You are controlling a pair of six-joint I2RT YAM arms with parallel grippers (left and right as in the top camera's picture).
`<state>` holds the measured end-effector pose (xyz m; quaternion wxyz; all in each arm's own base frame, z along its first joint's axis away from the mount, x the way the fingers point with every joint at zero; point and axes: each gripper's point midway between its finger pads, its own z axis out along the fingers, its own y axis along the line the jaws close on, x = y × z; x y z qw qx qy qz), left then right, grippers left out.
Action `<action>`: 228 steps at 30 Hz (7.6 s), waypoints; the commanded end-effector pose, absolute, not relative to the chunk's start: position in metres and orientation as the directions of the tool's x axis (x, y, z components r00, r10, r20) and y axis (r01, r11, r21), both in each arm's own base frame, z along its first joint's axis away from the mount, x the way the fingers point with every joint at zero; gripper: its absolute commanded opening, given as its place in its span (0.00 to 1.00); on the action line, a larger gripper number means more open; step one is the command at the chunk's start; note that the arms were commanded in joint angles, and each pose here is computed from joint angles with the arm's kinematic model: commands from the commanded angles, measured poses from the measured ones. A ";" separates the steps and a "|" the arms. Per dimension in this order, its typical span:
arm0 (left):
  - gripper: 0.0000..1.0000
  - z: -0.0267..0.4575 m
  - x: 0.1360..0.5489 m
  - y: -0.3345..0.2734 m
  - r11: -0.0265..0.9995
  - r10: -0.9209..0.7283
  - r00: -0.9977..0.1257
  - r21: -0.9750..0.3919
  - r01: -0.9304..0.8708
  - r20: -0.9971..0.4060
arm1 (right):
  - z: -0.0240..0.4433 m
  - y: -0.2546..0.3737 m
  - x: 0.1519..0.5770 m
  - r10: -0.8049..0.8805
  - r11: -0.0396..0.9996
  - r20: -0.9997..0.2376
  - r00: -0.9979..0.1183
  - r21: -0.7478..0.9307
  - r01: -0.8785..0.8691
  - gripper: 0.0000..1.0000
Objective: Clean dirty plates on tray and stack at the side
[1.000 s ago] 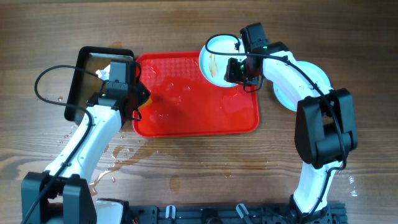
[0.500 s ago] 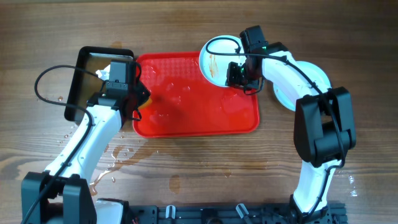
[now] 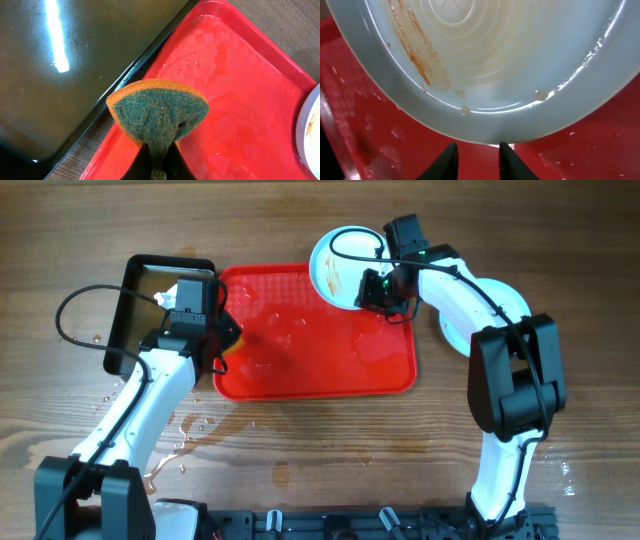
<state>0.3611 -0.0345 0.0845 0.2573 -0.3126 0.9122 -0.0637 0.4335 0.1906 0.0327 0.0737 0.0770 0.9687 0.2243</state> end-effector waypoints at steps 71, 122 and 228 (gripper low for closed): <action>0.04 0.089 0.362 -0.035 0.795 -0.606 -0.668 -0.290 -0.534 -0.431 | 0.000 0.262 0.382 -0.114 0.975 -0.127 -0.985 0.177 -0.136 0.21; 0.04 0.088 0.412 -0.115 0.930 -0.195 -0.786 -0.366 0.043 -0.587 | -0.004 0.190 0.389 0.160 0.947 0.091 -0.983 0.266 0.178 0.06; 0.04 -0.034 0.368 -0.097 0.949 -0.315 -0.896 -0.111 -0.295 -0.313 | 0.001 0.232 0.394 -0.038 0.931 -0.017 -0.999 0.364 -0.041 0.04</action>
